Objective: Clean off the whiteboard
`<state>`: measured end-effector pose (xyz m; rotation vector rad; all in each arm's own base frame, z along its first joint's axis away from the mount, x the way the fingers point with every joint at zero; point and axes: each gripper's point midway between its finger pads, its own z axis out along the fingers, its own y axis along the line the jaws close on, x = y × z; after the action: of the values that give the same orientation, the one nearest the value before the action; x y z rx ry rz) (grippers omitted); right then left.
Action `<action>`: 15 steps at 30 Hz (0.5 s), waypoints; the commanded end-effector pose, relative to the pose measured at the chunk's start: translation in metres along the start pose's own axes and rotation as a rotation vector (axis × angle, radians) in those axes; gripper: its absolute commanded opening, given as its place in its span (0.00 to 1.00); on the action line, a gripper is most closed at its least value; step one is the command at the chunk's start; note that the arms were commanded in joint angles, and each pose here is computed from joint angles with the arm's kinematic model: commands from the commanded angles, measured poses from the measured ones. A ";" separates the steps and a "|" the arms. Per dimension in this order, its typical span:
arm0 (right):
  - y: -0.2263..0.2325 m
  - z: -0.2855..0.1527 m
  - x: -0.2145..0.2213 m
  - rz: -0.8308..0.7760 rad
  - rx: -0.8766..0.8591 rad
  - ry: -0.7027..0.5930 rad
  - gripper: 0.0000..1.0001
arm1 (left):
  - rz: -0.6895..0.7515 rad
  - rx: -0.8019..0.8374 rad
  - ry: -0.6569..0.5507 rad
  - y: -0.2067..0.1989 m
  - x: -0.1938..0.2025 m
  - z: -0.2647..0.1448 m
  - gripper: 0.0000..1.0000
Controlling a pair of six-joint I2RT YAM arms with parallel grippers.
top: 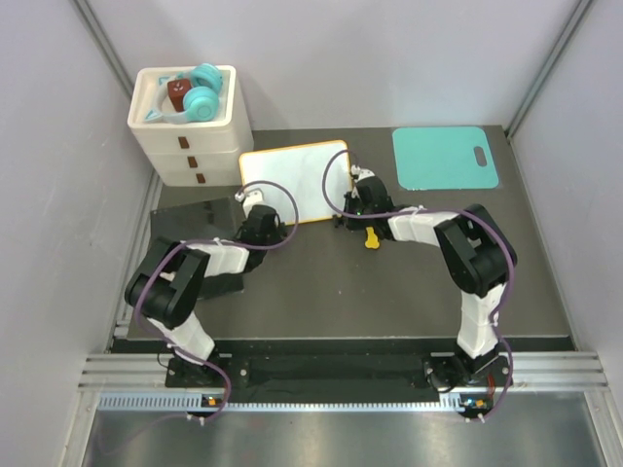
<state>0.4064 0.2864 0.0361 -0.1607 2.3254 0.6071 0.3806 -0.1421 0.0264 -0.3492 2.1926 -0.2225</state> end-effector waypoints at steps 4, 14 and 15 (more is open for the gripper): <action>0.040 0.006 -0.005 -0.043 -0.099 -0.030 0.00 | -0.014 0.138 0.025 -0.036 0.005 0.012 0.00; 0.042 0.000 0.009 -0.056 -0.081 -0.011 0.00 | 0.065 0.239 0.068 -0.085 0.023 0.025 0.00; 0.041 -0.001 0.012 -0.058 -0.077 -0.004 0.00 | 0.070 0.236 0.072 -0.086 0.025 0.027 0.00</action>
<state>0.4015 0.2937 0.0276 -0.1877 2.3264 0.5581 0.4145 -0.1733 0.0269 -0.2821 2.1508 -0.2787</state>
